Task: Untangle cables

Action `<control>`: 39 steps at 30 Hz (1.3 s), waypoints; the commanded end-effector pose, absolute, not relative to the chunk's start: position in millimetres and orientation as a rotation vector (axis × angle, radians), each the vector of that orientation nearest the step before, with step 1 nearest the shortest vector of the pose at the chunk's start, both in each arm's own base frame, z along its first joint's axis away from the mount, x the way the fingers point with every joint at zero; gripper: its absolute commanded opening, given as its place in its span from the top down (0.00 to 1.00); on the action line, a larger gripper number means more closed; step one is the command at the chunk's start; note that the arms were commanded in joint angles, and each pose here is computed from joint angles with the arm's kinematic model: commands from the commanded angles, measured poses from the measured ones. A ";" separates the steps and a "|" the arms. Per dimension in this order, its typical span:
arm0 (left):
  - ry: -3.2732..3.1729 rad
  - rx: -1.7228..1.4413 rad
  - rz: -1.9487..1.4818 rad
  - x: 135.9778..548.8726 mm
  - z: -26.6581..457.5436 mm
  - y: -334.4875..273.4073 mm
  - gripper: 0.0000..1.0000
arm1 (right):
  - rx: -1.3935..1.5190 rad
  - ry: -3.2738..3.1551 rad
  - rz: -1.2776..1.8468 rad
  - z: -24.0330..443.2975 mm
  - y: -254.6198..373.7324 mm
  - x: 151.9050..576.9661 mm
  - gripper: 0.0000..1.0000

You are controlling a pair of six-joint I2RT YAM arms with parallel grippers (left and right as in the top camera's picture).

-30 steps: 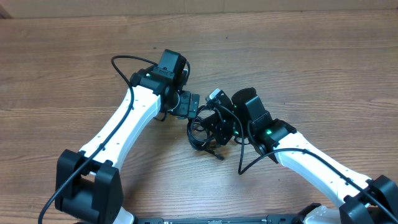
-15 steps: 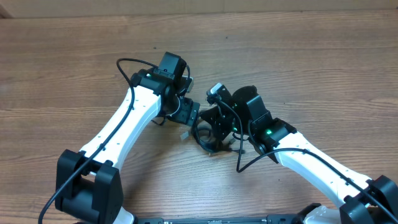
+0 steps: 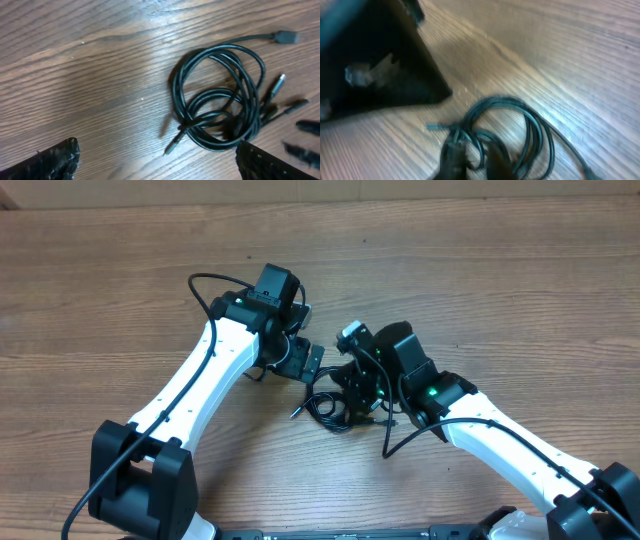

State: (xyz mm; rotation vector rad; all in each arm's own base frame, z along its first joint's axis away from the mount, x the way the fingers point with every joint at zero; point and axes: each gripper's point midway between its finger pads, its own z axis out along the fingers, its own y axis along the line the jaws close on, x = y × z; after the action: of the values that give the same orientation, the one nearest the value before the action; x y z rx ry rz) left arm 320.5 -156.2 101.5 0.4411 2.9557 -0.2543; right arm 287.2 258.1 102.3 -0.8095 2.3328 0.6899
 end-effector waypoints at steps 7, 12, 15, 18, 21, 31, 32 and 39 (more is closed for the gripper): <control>2.912 0.219 -0.210 340.3 106.5 -154.5 0.00 | -0.931 2.333 0.676 89.9 262.1 283.6 0.66; 2.901 0.205 -0.215 343.2 107.3 -155.6 0.00 | -0.943 2.388 0.686 67.2 263.7 282.4 0.70; 2.893 0.205 -0.219 345.1 107.8 -156.3 0.00 | -0.969 2.385 0.770 59.6 273.4 277.9 0.76; 2.890 0.205 -0.221 345.7 108.1 -156.7 0.01 | -0.976 2.402 0.794 49.7 276.0 276.5 0.81; 2.890 0.205 -0.220 345.6 108.0 -156.6 0.00 | -0.973 2.422 0.810 42.1 277.2 275.3 0.82; 2.889 0.205 -0.220 345.9 108.1 -156.6 0.01 | -0.970 2.467 0.809 25.0 276.6 273.6 0.84; 2.889 0.205 -0.220 345.9 108.1 -156.6 0.00 | -0.968 2.467 0.810 24.3 276.8 274.0 0.84; 2.889 0.205 -0.220 345.9 108.1 -156.7 0.01 | -0.978 2.450 0.867 26.5 282.7 271.2 0.84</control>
State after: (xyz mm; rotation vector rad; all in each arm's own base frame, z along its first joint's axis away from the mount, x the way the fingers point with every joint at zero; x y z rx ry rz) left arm 341.9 -154.8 104.8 0.2264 2.9009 -0.2215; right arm 270.0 273.2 22.0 -0.9655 2.4733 0.8158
